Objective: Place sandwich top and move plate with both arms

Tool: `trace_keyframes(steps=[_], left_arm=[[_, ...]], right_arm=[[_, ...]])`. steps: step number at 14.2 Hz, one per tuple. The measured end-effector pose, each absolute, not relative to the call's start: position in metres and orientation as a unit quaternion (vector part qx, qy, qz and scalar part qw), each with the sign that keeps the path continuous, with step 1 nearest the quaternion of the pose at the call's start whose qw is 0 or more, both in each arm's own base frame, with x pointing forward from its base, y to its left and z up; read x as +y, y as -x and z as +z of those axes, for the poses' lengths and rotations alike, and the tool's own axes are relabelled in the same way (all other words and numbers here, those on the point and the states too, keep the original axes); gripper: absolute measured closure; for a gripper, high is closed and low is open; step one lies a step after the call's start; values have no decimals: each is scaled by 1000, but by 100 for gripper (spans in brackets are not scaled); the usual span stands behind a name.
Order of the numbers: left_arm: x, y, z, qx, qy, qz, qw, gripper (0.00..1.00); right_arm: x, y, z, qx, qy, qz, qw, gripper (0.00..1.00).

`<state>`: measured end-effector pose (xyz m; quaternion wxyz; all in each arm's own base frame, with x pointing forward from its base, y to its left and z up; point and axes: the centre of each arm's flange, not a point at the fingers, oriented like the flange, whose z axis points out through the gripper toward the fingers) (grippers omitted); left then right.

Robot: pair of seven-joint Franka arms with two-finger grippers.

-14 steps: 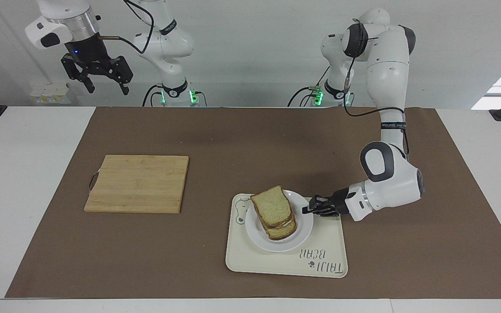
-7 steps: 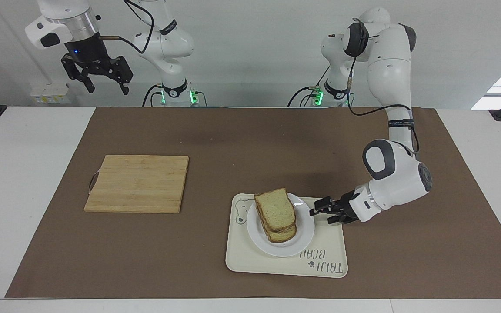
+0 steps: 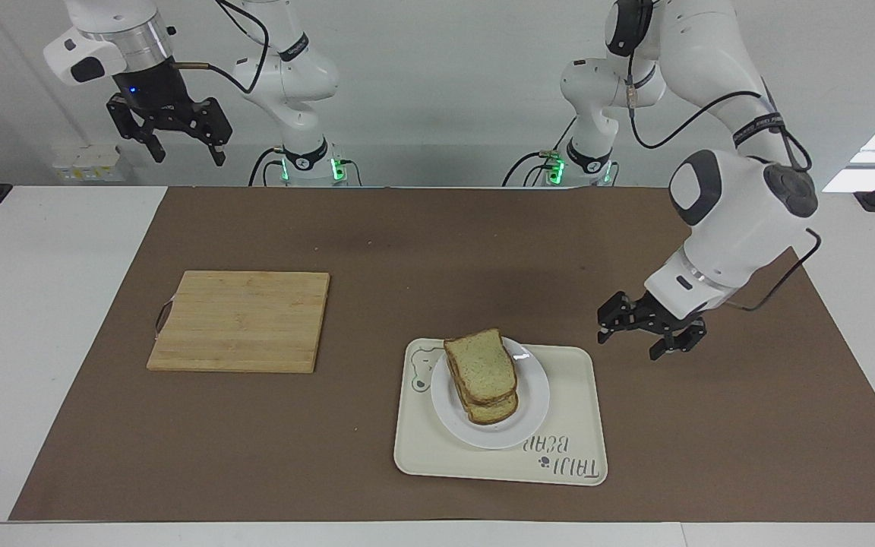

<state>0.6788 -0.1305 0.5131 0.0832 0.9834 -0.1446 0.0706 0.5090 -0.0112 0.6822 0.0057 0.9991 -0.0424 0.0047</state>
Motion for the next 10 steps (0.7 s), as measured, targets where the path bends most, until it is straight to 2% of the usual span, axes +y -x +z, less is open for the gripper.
trace_keyframes(steps=[4,7,10], left_arm=[[-65,-638,583,-111,-992,39,43,0],[-26,-607,606,-76,-996,9,34,0],[-16,-573,620,-61,-998,7,19,0]], right_arm=[[-11,-509,682,-42,-999,5,6,0],[-11,-509,682,-42,-999,5,6,0],[-11,-509,682,-42,-999,5,6,0]])
